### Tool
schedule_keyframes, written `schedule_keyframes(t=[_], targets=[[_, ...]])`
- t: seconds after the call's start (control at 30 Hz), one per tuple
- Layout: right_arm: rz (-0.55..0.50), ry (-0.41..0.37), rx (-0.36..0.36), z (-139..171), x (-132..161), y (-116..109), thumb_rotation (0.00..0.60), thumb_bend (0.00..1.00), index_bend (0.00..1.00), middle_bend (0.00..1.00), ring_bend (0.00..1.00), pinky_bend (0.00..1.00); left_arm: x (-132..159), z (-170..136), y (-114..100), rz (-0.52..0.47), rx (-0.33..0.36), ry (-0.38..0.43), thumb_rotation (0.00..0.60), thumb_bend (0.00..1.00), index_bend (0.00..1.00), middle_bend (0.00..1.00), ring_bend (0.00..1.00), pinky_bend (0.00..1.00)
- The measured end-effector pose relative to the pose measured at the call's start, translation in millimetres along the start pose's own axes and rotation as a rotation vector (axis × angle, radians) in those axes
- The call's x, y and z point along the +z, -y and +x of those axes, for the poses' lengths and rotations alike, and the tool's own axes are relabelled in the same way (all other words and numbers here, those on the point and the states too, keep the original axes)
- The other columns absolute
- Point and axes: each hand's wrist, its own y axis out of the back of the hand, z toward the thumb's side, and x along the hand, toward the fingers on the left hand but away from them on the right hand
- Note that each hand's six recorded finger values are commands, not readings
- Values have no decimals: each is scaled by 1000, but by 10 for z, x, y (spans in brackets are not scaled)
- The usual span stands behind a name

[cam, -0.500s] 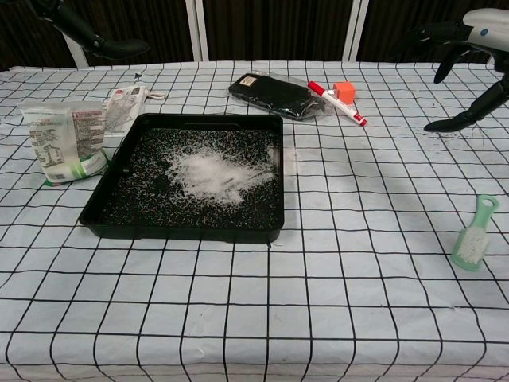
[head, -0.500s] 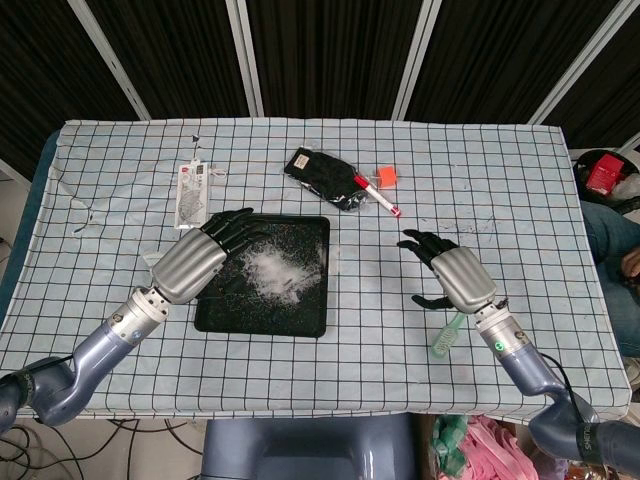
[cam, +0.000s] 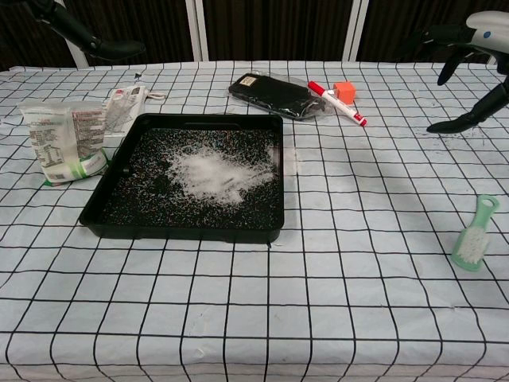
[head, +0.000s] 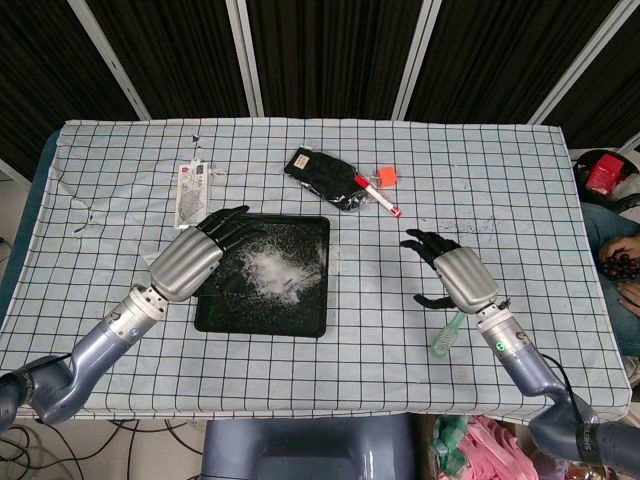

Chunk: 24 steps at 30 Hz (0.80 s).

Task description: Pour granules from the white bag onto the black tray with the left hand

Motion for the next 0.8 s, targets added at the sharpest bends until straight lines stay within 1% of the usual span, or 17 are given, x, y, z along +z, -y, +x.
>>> schedule_keyframes(t=[0.13, 0.37, 0.5, 0.6, 0.67, 0.8], targets=[[9, 10, -2, 25, -37, -8, 600, 122, 176, 103, 141, 306, -32, -29, -13, -1, 2, -7, 600, 348, 157, 114, 29, 128], [31, 23, -6, 86, -80, -9, 600, 122, 176, 103, 141, 306, 11, -50, -64, -14, 16, 7, 600, 347, 151, 111, 29, 126], [38, 50, -6, 158, -147, -14, 600, 122, 174, 103, 142, 305, -40, -134, -80, -3, 24, -14, 600, 339, 134, 107, 29, 126], [67, 80, -31, 273, -225, -75, 600, 122, 172, 103, 145, 305, -119, -266, -108, 6, 42, -48, 600, 336, 132, 109, 29, 134], [86, 114, -62, 412, -304, -136, 600, 121, 172, 103, 145, 305, -190, -391, -144, -1, 69, -81, 600, 335, 129, 111, 29, 147], [132, 225, -93, 848, -527, -214, 600, 121, 172, 103, 145, 305, -391, -747, -200, -6, 137, -174, 600, 335, 124, 114, 29, 160]])
